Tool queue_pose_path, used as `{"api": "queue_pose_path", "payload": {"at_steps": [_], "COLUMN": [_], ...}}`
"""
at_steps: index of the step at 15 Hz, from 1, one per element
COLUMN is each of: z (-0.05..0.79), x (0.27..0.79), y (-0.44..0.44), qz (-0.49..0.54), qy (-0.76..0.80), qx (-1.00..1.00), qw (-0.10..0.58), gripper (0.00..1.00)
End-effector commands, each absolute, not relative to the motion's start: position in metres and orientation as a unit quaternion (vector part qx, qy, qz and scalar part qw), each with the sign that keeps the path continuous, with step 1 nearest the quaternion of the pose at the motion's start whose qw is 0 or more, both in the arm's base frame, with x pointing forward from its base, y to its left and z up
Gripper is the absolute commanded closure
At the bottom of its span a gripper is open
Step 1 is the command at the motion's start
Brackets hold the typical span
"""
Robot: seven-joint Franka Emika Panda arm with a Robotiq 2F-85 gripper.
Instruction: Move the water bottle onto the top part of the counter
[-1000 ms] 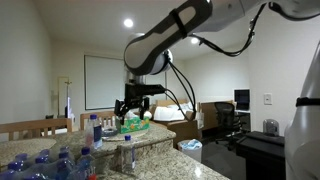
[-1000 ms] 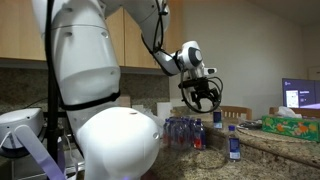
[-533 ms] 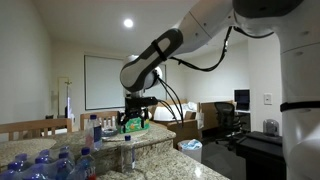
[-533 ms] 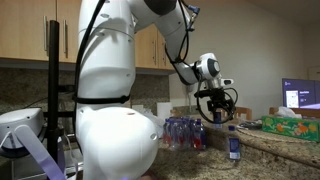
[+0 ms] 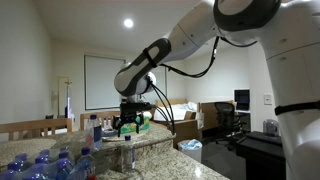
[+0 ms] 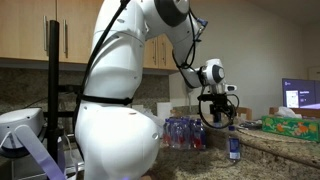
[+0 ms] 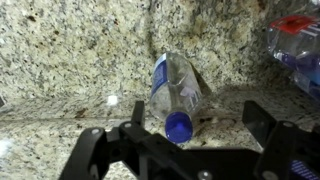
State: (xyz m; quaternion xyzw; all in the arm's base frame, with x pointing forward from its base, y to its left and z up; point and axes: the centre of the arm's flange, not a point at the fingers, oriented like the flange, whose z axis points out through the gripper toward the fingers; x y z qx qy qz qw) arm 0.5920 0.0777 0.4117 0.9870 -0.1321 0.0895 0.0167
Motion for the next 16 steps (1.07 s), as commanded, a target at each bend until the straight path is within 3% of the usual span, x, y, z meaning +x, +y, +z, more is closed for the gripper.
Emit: {"api": "queue_pose_path", "payload": {"at_steps": [1, 8, 12, 16], "z": [0.415, 0.421, 0.397, 0.376], "x": [0.591, 0.612, 0.594, 0.574], "y": [0.079, 0.056, 0.045, 0.047], "qz": [0.092, 0.103, 0.098, 0.157], "qy": [-0.13, -0.171, -0.17, -0.176], "qx": [0.987, 0.98, 0.981, 0.971], "qw": [0.02, 0.018, -0.011, -0.042], "gripper": [0.0, 0.0, 0.0, 0.0]}}
